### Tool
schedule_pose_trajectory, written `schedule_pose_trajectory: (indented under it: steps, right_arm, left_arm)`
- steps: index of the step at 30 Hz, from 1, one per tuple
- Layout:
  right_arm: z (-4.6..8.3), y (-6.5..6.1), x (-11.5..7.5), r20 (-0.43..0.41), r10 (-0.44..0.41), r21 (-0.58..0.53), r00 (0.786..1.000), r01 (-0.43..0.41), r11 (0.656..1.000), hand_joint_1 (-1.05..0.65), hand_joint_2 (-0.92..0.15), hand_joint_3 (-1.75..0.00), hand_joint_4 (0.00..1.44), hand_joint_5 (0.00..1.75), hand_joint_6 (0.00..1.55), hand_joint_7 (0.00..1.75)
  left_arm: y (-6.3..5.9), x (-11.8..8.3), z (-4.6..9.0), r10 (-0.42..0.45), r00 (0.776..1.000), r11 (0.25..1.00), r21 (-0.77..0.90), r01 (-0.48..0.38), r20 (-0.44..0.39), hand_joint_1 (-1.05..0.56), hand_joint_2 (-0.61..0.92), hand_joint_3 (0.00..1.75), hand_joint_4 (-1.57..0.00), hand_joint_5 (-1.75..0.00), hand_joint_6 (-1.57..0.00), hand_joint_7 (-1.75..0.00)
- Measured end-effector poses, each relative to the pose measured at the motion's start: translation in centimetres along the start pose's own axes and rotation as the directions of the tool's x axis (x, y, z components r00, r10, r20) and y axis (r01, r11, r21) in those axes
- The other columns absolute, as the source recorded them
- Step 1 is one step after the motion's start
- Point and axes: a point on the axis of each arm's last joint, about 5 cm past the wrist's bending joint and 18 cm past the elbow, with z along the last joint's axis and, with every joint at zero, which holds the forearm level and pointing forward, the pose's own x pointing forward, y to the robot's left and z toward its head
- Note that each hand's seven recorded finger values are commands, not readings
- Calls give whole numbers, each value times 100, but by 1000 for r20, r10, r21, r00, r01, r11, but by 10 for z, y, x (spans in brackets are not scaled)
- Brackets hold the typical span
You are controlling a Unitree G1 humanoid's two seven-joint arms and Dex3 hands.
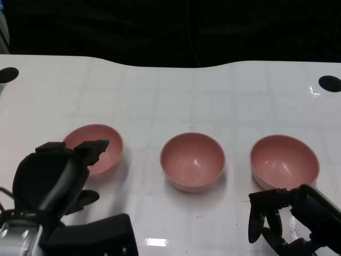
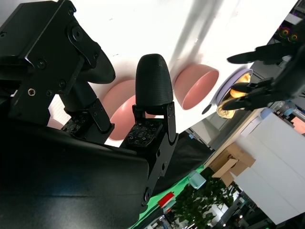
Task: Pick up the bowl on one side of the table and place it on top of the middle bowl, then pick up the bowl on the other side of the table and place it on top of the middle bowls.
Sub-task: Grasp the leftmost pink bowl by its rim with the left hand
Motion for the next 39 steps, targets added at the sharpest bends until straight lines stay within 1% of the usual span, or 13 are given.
schedule_pose_trajectory:
  steps: [8,17,23,24,27,29,30,31,33,35,36,37,39]
  right_arm:
    - [2,1,-1,-9,-1,5,1000,1,1000,13,-18,-155,92,174,88,132]
    - [3,1,-2,-6,-3,3,1000,3,1000,12,-19,-154,91,175,87,133]
    - [3,1,-2,-2,-4,3,1000,4,1000,13,-19,-153,92,175,87,134]
    - [3,1,-2,-2,-4,3,1000,4,1000,12,-19,-153,92,175,87,134]
    - [3,1,-2,-7,-4,3,1000,4,1000,12,-19,-153,92,175,87,134]
    - [3,1,-2,-8,-4,4,1000,4,1000,12,-20,-153,91,174,87,134]
    - [2,1,-2,-8,-4,4,1000,4,1000,13,-20,-153,91,174,87,134]
    - [2,1,-2,-8,-4,4,1000,4,1000,13,-20,-153,91,173,87,134]
    - [2,1,-2,-8,-4,4,1000,4,1000,13,-19,-152,92,172,87,133]
    - [2,1,-2,-9,-4,4,1000,4,1000,13,-19,-152,92,172,87,133]
    - [2,1,-2,-10,-4,4,1000,4,1000,13,-19,-152,92,172,87,132]
    - [2,1,-2,-11,-4,5,1000,4,1000,14,-18,-153,92,172,88,132]
    - [2,1,-2,-11,-4,4,1000,4,1000,15,-18,-154,92,172,88,131]
  left_arm:
    - [-20,28,0,-77,995,988,129,85,-65,-47,89,0,-55,-33,-53,-1]
    - [-34,47,-1,-178,981,957,218,191,-76,-47,92,3,-69,-22,-62,-2]
    - [-45,55,-3,-266,962,938,214,272,-55,-39,92,3,-93,-28,-80,-5]
    - [-46,55,-3,-282,958,939,193,285,-45,-37,92,3,-96,-30,-82,-6]
    - [-48,58,-3,-310,951,942,135,308,-5,-31,92,2,-89,-61,-93,-2]
    - [-48,61,-6,-304,953,947,116,300,19,-25,86,0,-89,-100,-118,-6]
    - [-49,61,-8,-290,956,952,110,285,31,-21,89,2,-85,-136,-120,-29]
    - [-51,62,-10,-263,964,960,109,257,45,-18,90,13,-85,-159,-94,-100]
    - [-51,64,-13,-205,976,975,104,197,73,-17,91,26,-87,-171,-75,-150]
    - [-51,63,-15,-154,983,984,101,144,97,-18,90,38,-90,-174,-69,-165]
    - [-50,63,-16,-132,985,987,101,121,108,-18,88,40,-89,-174,-68,-167]
    - [-50,63,-17,-108,987,990,100,96,118,-18,79,55,-89,-174,-69,-167]
    - [-49,63,-19,-73,988,993,102,59,133,-17,72,67,-89,-175,-70,-167]
